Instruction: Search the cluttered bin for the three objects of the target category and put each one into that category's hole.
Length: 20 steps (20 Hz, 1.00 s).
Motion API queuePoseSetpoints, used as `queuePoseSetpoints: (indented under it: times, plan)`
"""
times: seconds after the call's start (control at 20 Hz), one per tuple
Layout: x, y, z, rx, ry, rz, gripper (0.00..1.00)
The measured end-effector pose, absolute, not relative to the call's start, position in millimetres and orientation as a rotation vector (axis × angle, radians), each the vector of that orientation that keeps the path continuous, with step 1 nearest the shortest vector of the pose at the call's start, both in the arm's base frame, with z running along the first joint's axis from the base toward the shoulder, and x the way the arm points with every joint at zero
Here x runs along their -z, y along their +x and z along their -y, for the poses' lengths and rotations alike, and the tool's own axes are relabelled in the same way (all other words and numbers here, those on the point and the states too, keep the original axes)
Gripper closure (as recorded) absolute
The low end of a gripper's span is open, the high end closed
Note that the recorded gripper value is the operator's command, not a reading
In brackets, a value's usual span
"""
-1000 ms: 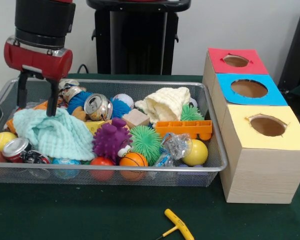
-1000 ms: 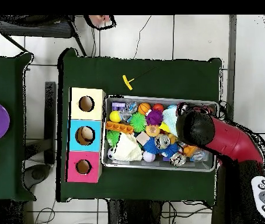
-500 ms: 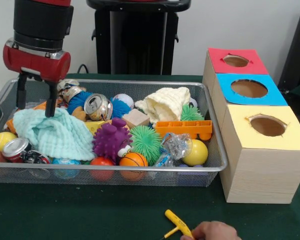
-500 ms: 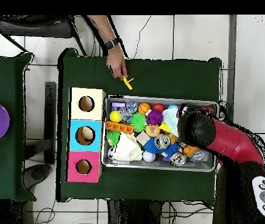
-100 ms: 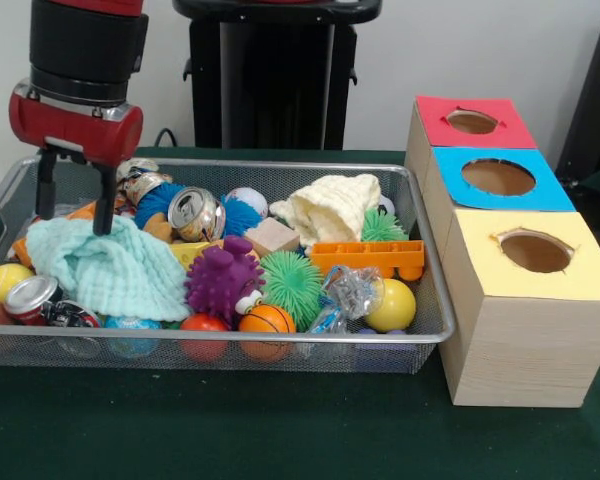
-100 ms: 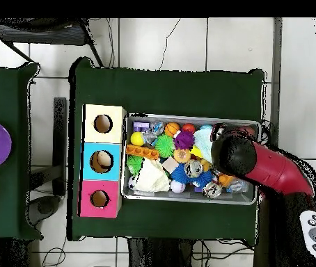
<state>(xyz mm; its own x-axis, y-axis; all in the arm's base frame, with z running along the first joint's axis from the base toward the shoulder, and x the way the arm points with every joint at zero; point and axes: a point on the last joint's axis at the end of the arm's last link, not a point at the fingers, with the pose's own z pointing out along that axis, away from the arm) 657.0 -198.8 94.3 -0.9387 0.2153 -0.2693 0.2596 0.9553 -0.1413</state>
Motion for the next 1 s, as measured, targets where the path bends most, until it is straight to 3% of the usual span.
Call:
queuePoseSetpoints:
  times: [1.0]
  plan:
    - [-64.5,645.2,201.9,0.249,0.366,-2.86,0.0]
